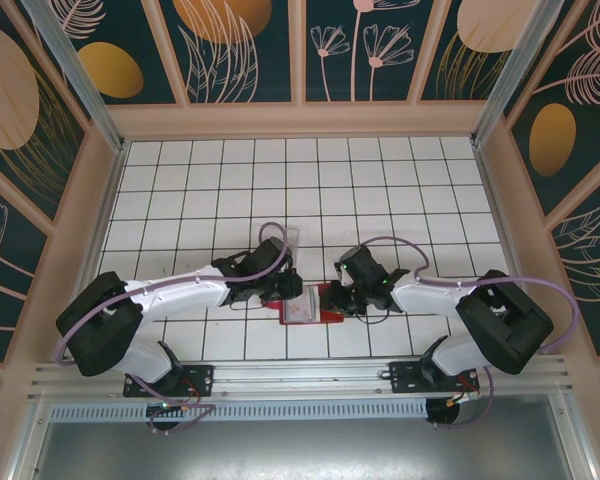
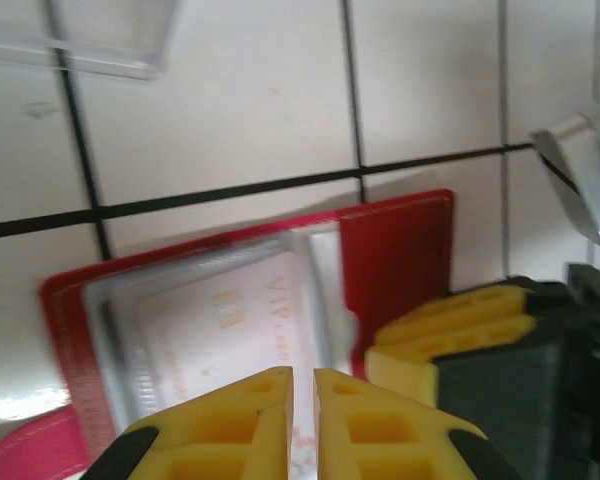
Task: Take the credit cards out of the card holder
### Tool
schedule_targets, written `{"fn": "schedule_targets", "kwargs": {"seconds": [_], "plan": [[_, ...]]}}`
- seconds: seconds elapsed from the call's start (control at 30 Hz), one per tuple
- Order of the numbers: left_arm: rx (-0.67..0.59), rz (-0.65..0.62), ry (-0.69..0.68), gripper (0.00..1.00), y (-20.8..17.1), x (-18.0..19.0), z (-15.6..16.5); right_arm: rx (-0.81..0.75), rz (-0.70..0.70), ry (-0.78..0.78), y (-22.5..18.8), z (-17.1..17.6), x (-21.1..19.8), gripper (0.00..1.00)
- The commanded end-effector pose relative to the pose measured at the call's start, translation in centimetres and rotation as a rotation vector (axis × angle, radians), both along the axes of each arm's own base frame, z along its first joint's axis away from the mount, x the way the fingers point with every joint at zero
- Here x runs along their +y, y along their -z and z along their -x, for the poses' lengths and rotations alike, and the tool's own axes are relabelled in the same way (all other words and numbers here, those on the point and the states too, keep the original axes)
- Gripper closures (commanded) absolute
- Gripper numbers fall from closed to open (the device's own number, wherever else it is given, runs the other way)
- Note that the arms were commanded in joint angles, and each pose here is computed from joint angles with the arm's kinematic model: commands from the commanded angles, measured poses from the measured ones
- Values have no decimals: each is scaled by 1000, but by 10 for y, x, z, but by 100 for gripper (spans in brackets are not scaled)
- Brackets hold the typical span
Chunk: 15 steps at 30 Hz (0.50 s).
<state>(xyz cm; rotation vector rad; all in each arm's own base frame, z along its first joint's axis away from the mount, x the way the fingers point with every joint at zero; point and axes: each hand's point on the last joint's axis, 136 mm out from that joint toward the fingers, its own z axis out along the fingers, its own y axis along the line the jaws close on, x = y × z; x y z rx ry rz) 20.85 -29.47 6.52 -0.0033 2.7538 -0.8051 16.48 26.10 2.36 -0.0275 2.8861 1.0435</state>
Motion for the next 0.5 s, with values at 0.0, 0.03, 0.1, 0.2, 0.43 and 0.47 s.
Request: {"fn": "schedule_targets", "kwargs": {"seconds": [0.0,0.03,0.1,0.2,0.43,0.47], "plan": [[-30,-48,-106,84,-4,34,-12,10,-8,-17,0,6,7,80],[-50,-47,-124,83,-9,41,-19,-2,-3,-12,-3,3,8,80],[-83,-58,-151,81,-16,55,-31,-24,1,3,-11,-4,9,80],[-129,-89,-191,76,-22,76,-52,-50,-1,14,-21,-11,12,80],[-181,-114,-267,66,-20,108,-103,-51,22,9,-22,-15,12,80],[-177,-64,-258,63,-19,105,-107,-49,21,6,-21,-14,13,80]]}}
